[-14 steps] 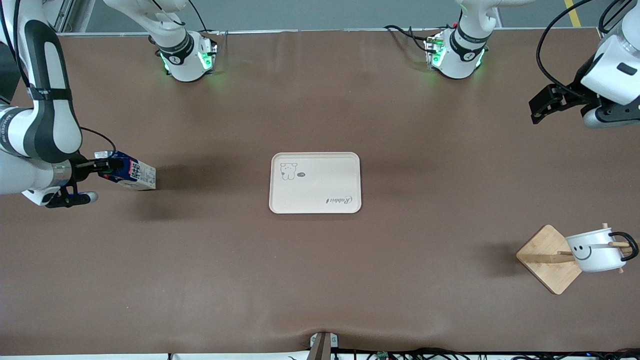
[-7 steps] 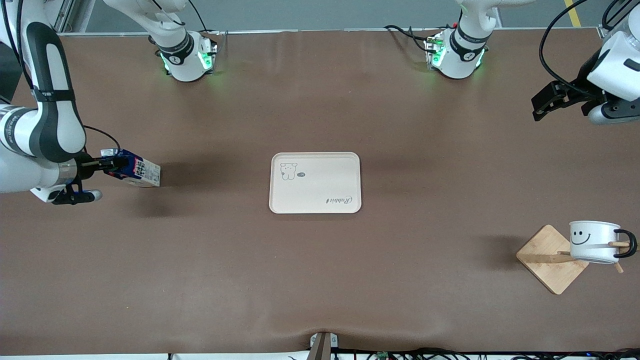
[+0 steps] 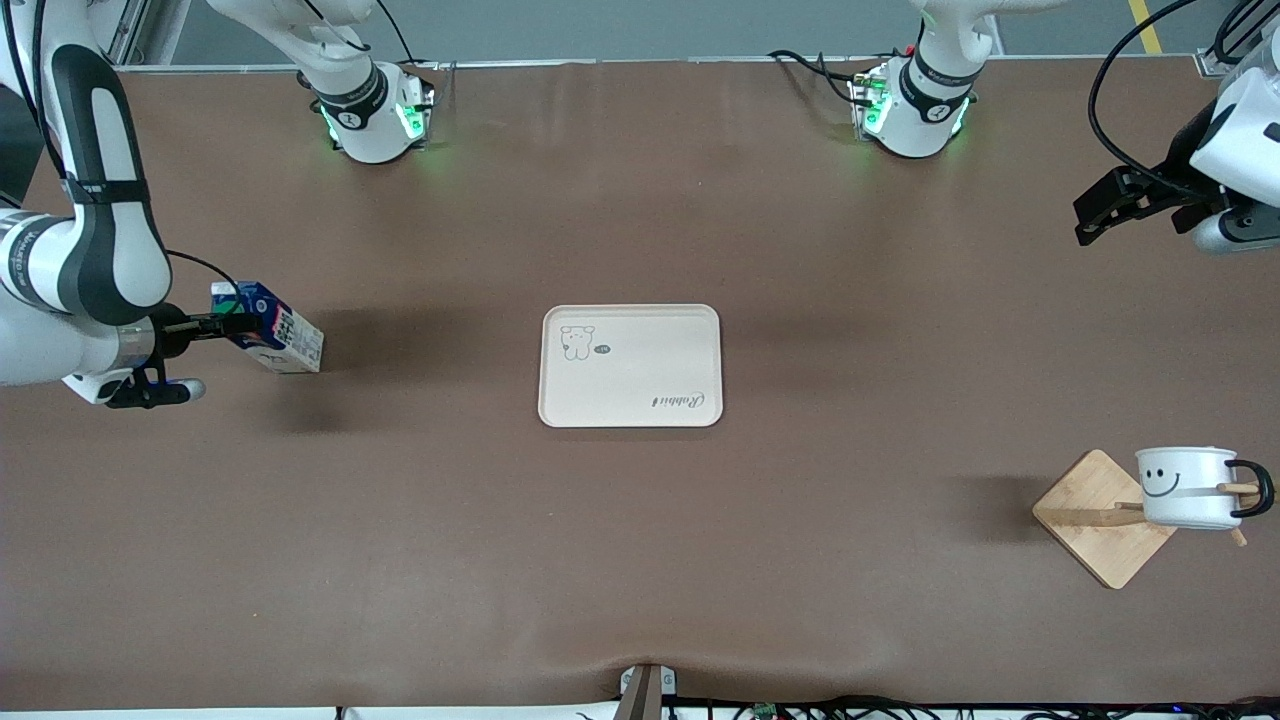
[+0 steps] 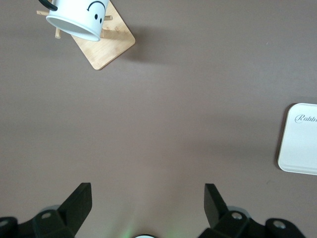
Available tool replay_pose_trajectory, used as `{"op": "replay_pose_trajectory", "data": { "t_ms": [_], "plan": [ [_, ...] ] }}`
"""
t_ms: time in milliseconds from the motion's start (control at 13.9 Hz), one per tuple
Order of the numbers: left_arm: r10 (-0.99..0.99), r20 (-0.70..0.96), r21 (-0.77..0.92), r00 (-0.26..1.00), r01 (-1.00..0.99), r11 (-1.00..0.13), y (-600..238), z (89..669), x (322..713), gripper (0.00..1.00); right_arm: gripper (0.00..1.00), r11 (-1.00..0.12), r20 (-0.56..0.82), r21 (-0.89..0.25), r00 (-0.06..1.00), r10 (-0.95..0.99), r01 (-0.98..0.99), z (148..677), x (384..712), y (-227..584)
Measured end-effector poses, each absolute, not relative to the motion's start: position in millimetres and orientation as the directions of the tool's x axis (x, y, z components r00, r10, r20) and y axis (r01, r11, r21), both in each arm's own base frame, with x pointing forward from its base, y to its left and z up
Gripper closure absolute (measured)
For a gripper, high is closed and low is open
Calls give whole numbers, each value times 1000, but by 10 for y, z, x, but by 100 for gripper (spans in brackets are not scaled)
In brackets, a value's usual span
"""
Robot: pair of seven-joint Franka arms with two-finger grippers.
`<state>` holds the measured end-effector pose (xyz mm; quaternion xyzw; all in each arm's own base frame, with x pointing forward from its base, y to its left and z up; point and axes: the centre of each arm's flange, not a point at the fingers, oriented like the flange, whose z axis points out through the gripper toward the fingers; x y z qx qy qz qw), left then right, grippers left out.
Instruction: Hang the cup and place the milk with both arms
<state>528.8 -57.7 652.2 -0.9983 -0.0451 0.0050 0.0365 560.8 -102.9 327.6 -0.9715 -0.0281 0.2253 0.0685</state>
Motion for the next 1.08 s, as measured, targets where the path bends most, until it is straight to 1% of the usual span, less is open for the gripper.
{"op": "replay_pose_trajectory", "data": {
  "t_ms": [432, 576, 720, 864, 1081],
  "plan": [
    [101, 1, -72, 995, 101, -992, -516, 6525, 5303, 0, 0, -988, -435, -155, 896, 90, 24, 3345, 5623, -1014],
    [105, 2, -72, 994, 105, -992, -495, 6526, 5306, 0, 0, -987, -415, -159, 904, 98, 34, 3481, 5701, -981],
    [107, 3, -71, 994, 107, -992, -488, 6527, 5308, 0, 0, -983, -337, -157, 931, 141, 92, 3929, 5917, -982],
    [107, 3, -71, 994, 107, -992, -487, 6527, 5308, 0, 0, -975, -229, -140, 953, 200, 171, 4618, 6135, -962],
    [107, 3, -71, 994, 107, -992, -487, 6527, 5309, 0, 0, -974, -41, -48, 974, 224, 222, 5662, 6317, -931]
  ]
}}
